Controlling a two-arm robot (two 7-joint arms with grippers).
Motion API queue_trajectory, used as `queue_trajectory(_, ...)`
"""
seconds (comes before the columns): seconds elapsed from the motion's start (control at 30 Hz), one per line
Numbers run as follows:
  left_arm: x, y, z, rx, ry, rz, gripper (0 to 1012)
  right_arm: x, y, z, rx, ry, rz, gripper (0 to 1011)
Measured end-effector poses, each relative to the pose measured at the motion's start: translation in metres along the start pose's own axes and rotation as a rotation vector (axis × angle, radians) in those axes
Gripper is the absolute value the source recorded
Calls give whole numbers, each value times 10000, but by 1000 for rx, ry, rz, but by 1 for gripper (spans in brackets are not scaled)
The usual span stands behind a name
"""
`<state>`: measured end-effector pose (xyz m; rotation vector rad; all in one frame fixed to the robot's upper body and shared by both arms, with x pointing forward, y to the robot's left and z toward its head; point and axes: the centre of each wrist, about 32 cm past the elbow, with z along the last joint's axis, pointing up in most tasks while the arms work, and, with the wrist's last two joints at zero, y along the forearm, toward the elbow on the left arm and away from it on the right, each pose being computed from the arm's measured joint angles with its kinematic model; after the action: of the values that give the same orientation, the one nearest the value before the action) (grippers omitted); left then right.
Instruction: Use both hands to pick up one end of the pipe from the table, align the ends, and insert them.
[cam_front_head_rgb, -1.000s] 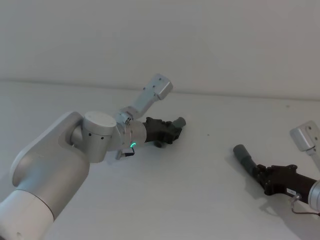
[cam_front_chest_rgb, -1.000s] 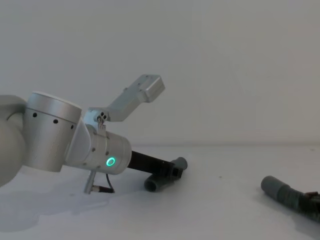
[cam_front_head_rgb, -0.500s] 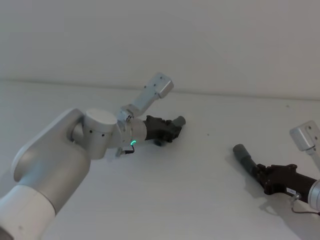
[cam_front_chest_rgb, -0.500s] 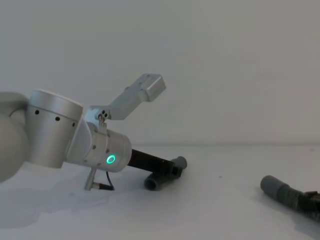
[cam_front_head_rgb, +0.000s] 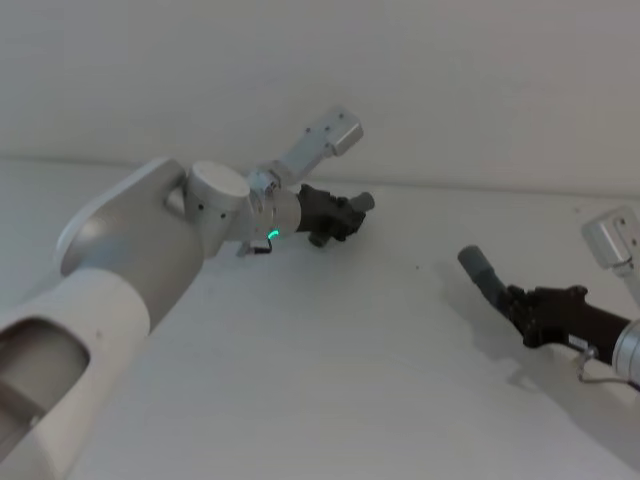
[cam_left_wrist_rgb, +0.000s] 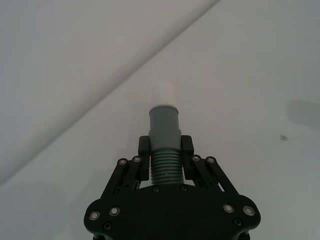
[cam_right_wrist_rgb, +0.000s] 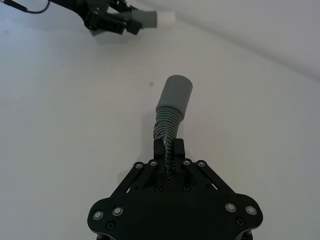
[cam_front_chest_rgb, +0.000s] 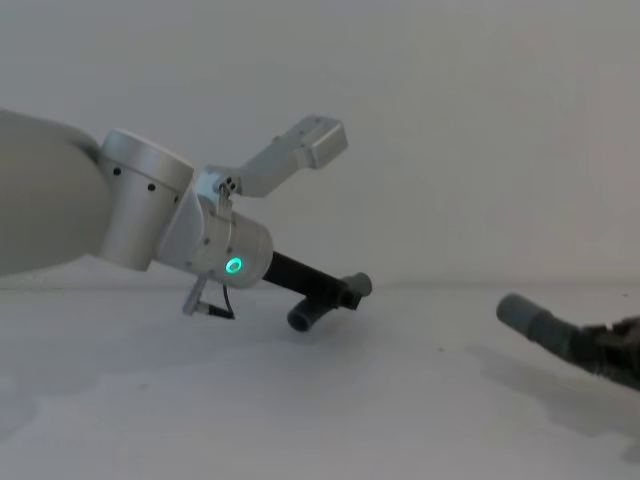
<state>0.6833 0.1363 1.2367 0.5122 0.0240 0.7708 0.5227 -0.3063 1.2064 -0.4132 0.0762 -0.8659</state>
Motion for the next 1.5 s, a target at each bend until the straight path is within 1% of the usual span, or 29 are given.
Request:
queue_trajectory(0.07, 32, -13, 32, 4, -11, 1, 347, 38, 21, 27, 21, -17, 3, 85)
queue_trajectory(0.13, 75, -25, 79, 5, -32, 1, 347, 109, 62, 49, 47, -44, 3, 85)
queue_trajectory(0.23, 105, -28, 108, 6, -44, 3, 347, 165, 89, 67, 66, -67, 0, 85)
queue_trajectory(0.27, 111, -30, 117, 7, -47, 3, 347, 182, 98, 78, 75, -79, 1, 84)
queue_trajectory(0.37, 143, -31, 156, 10, -62, 3, 347, 278, 143, 124, 110, -128, -8, 85)
queue_trajectory(0.4, 148, -31, 163, 9, -65, 3, 347, 290, 147, 129, 115, -137, -9, 85)
queue_trajectory(0.43, 154, -29, 170, 10, -68, 3, 347, 331, 162, 147, 129, -159, -16, 85)
queue_trajectory(0.47, 163, -28, 180, 11, -72, 4, 347, 331, 162, 147, 129, -159, -16, 85)
queue_trajectory(0.5, 163, -28, 180, 11, -72, 4, 347, 352, 167, 168, 137, -170, -19, 85)
queue_trajectory(0.57, 180, -25, 199, 12, -80, 4, 347, 420, 188, 194, 159, -212, -33, 84)
queue_trajectory(0.63, 186, -24, 210, 13, -83, 5, 347, 435, 192, 204, 163, -219, -36, 84)
queue_trajectory(0.7, 194, -21, 219, 13, -88, 5, 347, 502, 208, 241, 184, -262, -53, 84)
queue_trajectory(0.8, 202, -19, 228, 14, -92, 5, 347, 548, 220, 272, 205, -300, -71, 85)
queue_trajectory(0.93, 211, -16, 239, 15, -96, 5, 347, 599, 231, 308, 221, -332, -89, 84)
queue_trajectory(1.07, 217, -14, 250, 15, -99, 6, 347, 624, 245, 342, 230, -351, -98, 84)
queue_trajectory(1.2, 222, -12, 254, 16, -102, 6, 347, 630, 266, 370, 235, -357, -103, 84)
queue_trajectory(1.33, 225, -11, 259, 16, -103, 6, 347, 617, 291, 394, 240, -356, -102, 84)
queue_trajectory(1.5, 228, -9, 260, 17, -104, 6, 347, 588, 321, 417, 237, -337, -98, 84)
